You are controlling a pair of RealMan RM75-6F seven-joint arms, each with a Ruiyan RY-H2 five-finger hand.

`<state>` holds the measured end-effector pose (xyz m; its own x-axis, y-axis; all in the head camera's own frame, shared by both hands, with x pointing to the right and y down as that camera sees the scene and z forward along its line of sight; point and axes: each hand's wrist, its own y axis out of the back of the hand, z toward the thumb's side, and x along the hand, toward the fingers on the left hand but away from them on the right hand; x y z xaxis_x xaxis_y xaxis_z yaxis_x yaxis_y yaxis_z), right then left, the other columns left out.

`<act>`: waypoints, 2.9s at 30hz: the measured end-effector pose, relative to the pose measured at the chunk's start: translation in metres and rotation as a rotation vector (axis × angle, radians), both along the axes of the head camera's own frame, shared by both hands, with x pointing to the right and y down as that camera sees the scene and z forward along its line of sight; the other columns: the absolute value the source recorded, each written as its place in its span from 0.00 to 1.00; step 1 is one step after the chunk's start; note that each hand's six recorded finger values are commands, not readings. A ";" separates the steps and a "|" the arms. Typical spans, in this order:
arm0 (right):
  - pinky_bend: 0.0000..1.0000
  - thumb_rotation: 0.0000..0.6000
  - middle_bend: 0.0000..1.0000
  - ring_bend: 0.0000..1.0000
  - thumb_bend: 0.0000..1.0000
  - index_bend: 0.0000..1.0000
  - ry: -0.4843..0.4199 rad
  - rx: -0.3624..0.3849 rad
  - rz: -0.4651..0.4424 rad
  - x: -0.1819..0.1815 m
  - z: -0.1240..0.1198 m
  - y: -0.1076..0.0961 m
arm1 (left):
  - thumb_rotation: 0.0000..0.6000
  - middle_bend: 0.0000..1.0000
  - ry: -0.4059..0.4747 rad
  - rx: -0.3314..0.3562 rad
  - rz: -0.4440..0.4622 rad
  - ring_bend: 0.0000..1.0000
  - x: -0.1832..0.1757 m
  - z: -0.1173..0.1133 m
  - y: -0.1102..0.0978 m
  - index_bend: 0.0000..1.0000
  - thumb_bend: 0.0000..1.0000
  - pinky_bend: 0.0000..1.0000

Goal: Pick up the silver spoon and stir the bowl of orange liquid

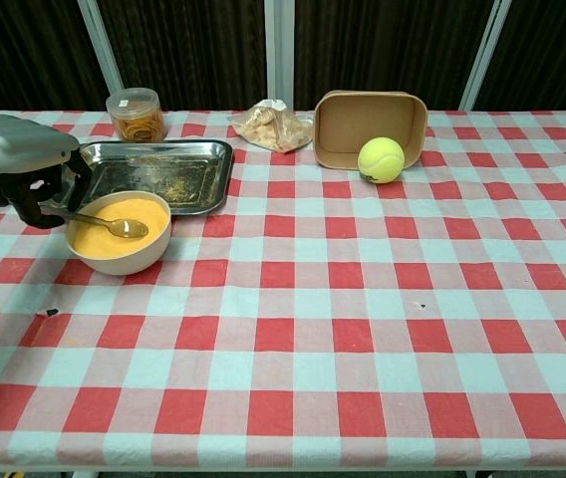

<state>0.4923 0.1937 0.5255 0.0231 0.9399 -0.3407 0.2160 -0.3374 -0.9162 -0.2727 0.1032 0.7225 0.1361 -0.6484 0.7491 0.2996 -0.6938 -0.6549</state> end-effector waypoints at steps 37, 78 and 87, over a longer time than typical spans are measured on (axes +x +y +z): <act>0.00 1.00 0.05 0.00 0.27 0.00 -0.005 0.002 0.003 0.001 -0.001 0.002 | 1.00 0.98 -0.274 0.272 0.293 0.96 0.018 -0.035 -0.017 0.64 0.41 0.97; 0.00 1.00 0.05 0.00 0.27 0.00 -0.004 -0.005 0.014 0.003 0.001 0.004 | 1.00 0.99 -0.314 0.301 0.348 0.97 0.051 -0.013 0.020 0.66 0.41 0.98; 0.00 1.00 0.05 0.00 0.27 0.00 -0.002 0.000 0.011 0.002 -0.001 0.004 | 1.00 0.99 -0.229 0.221 0.223 0.97 0.038 -0.025 0.004 0.66 0.41 0.98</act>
